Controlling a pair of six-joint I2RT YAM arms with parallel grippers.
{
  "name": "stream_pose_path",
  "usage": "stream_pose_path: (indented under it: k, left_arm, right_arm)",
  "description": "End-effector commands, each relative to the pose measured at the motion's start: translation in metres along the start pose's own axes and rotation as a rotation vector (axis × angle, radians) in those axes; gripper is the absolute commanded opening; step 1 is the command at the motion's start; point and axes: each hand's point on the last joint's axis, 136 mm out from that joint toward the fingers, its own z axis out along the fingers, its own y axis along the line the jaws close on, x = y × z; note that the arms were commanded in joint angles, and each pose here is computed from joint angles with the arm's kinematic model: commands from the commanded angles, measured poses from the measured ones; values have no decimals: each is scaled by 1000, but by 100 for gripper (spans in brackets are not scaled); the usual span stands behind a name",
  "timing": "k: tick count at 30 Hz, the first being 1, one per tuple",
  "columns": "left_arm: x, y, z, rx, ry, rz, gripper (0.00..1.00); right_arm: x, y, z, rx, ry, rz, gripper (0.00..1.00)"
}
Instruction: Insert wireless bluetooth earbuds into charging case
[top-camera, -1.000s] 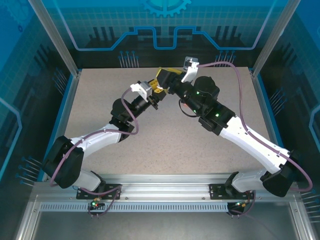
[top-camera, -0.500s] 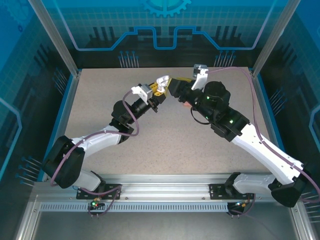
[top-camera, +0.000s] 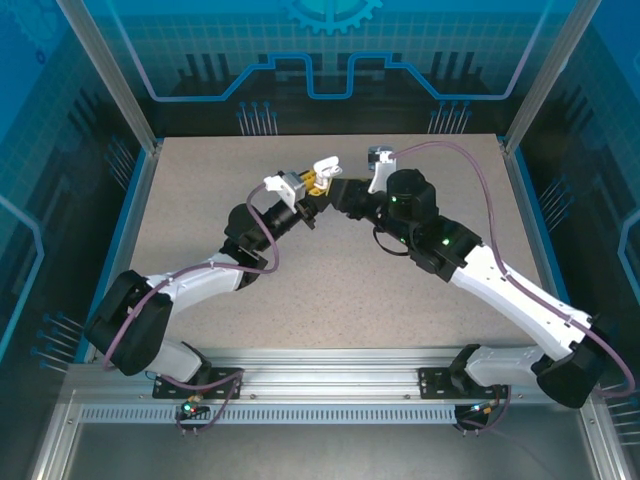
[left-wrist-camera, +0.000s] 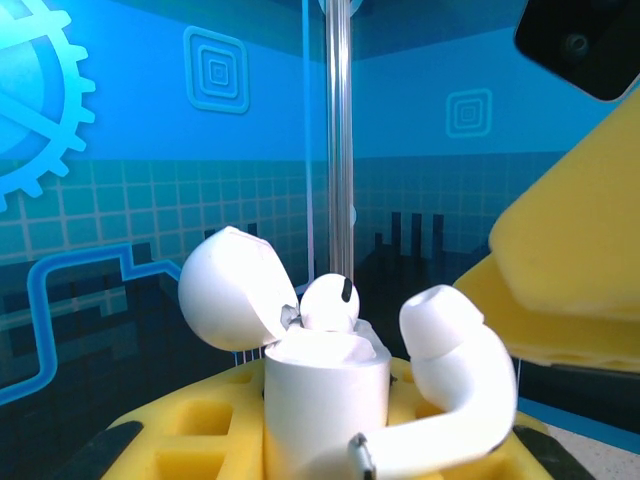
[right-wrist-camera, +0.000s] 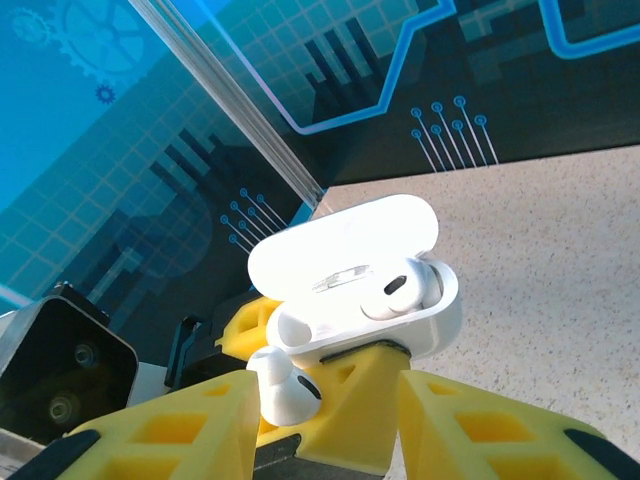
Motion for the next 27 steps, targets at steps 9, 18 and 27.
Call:
stream_pose_path:
  k: [9,18,27]
  left_arm:
    - [0,-8,-2,32,-25,-7,0]
    - [0,-8,-1,36,-20,0,0]
    - [5,-10,0,51,-5,-2,0]
  right_arm:
    - [7,0,11,-16,20,42,39]
    - [15,0,18,-9,47,45,37]
    - [9,4,20,-16,38,34,30]
